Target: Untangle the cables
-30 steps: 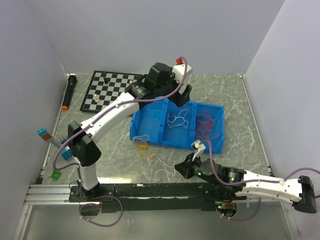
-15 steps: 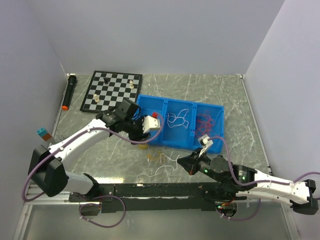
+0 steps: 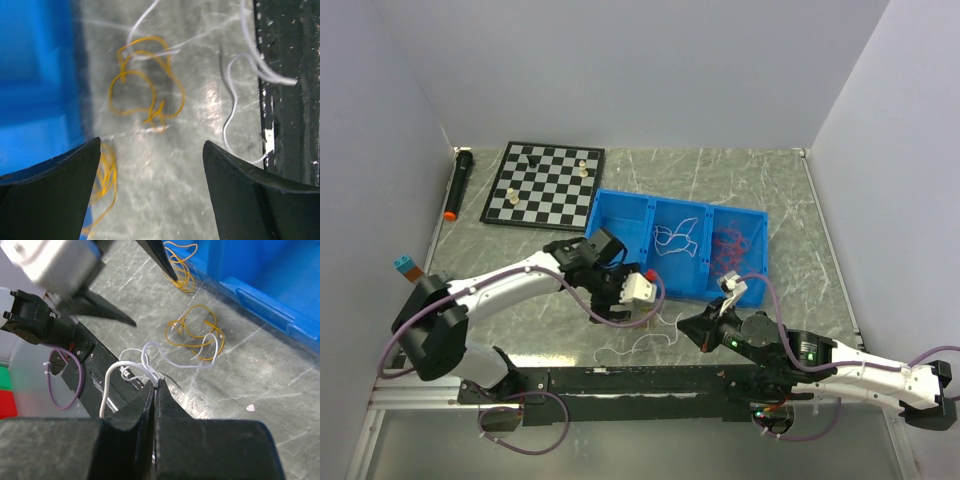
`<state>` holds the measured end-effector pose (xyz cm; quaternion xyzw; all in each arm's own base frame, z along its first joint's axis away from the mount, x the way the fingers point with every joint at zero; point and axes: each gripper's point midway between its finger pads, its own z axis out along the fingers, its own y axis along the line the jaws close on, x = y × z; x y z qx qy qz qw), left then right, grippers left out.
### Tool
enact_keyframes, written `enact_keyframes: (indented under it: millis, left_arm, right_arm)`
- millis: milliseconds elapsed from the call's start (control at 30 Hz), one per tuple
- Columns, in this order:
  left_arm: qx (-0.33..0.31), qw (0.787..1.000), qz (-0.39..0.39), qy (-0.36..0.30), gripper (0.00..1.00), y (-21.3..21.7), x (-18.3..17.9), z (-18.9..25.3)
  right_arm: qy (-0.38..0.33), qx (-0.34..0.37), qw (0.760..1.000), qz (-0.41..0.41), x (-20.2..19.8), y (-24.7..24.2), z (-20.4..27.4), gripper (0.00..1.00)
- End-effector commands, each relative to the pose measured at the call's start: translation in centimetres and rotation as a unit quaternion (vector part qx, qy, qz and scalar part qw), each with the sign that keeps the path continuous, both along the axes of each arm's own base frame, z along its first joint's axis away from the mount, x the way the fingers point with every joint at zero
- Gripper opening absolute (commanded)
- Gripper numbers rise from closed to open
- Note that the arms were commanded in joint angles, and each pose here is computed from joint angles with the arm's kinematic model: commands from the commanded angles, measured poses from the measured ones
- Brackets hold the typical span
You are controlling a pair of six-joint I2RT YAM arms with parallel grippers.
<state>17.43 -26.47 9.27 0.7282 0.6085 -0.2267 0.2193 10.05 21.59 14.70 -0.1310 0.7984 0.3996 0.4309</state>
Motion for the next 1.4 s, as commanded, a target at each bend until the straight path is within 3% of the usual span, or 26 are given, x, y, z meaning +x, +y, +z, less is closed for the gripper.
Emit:
enact_keyframes:
  millis: [0, 100, 233, 467, 633, 833, 1167, 1367]
  left_arm:
    - [-0.015, 0.999, -0.043, 0.001, 0.88, -2.2, -1.0, -0.7]
    - [-0.009, 0.999, -0.032, 0.004, 0.87, -2.9, -0.7, -1.8]
    - [-0.021, 1.000, -0.018, 0.001, 0.73, -4.2, 0.3, -2.2]
    - [0.014, 0.999, -0.043, 0.006, 0.60, -3.3, -1.1, -5.5]
    - [0.032, 0.999, -0.042, 0.007, 0.40, -2.4, -1.4, -7.2]
    - [0.034, 0.999, -0.025, -0.006, 0.01, -3.0, -0.7, -6.8]
    - [0.051, 0.999, 0.015, -0.012, 0.01, 1.7, -2.4, -6.3]
    - [0.051, 0.997, 0.052, -0.020, 0.01, 4.8, -2.0, -5.4]
  right_arm:
    - [0.008, 0.015, 1.000, -0.002, -0.1, 0.4, 0.4, 0.00]
    - [0.013, 0.019, 1.000, -0.005, -0.1, 0.3, 0.0, 0.00]
    - [0.016, 0.024, 1.000, -0.012, -0.1, 0.0, -0.3, 0.00]
    - [0.015, 0.038, 0.999, -0.021, 0.0, -0.8, 0.0, 0.00]
    - [0.002, 0.055, 0.998, -0.029, 0.2, -1.4, 1.1, 0.00]
    - [-0.015, 0.062, 0.997, -0.041, 0.5, -2.5, 2.6, 0.00]
    - [-0.149, 0.103, 0.976, -0.122, 2.4, -10.5, 14.6, 0.00]
    - [-0.210, 0.097, 0.963, -0.136, 2.9, -12.2, 20.0, 0.00]
